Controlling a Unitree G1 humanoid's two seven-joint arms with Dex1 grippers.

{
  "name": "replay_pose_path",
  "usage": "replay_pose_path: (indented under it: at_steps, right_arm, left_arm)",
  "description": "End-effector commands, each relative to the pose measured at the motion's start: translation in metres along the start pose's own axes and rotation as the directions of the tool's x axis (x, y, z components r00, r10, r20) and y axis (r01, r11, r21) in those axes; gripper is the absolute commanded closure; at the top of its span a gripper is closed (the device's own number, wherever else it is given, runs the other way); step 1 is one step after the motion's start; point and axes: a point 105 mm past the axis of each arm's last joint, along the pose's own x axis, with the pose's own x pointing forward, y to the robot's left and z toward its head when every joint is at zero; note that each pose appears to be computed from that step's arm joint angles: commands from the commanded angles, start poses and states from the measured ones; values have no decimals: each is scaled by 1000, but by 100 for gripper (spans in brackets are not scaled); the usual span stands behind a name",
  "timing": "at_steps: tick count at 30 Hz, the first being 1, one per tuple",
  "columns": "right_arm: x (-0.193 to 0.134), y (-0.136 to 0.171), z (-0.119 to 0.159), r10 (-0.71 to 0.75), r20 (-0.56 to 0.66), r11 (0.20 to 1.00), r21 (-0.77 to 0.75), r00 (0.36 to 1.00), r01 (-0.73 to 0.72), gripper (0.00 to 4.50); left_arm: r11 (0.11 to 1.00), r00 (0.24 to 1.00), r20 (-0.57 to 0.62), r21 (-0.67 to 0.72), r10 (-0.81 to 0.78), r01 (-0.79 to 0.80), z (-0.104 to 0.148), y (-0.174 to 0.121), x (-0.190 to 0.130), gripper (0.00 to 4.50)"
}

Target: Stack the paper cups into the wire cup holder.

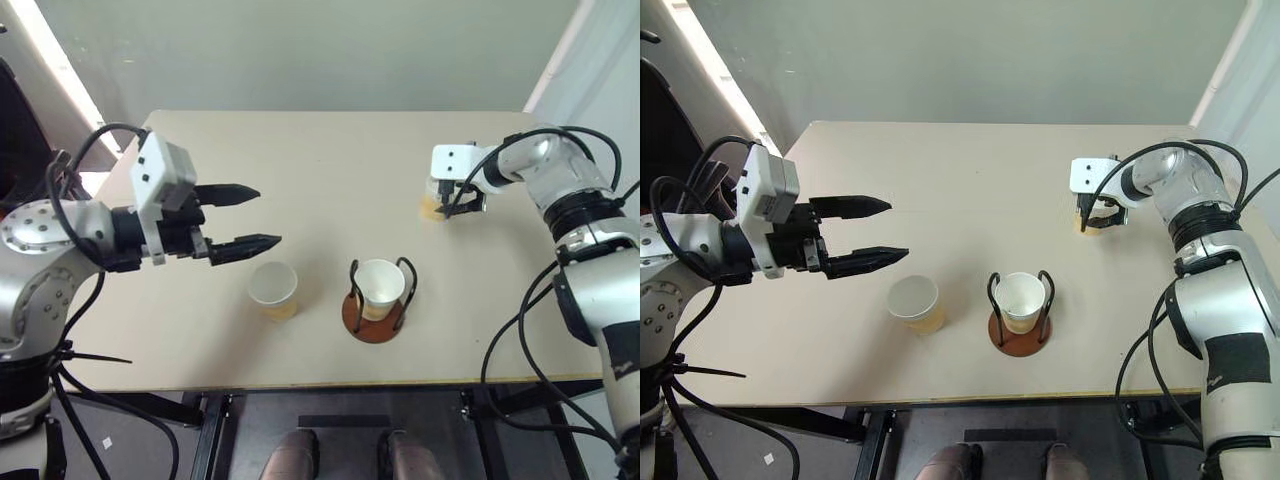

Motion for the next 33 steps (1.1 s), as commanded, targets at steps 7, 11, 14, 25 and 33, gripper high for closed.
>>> replay_pose_path:
  at_steps: [7, 11, 14, 25, 33]
  right_arm:
    - [14, 3, -9, -33, -72, 999, 36, 997, 36, 12]
    - [19, 7, -10, -32, -71, 998, 58, 997, 36, 105]
    - [20, 8, -9, -33, -64, 997, 70, 997, 38, 216]
    - [13, 7, -8, 0, -45, 997, 71, 999, 3, 445]
    - [-2, -4, -2, -9, 7, 999, 46, 1000, 9, 445]
  left_arm:
    - [999, 1000, 4, 37, 18, -18, 11, -7, -6, 34]
    - [999, 1000, -28, 37, 4, -3, 10, -12, -14, 34]
    - [999, 999, -39, 37, 4, -3, 10, -12, -17, 34]
    - [995, 996, -67, 77, -53, 58, 13, -9, -16, 34]
    - [993, 995, -68, 85, -76, 82, 12, -7, -13, 34]
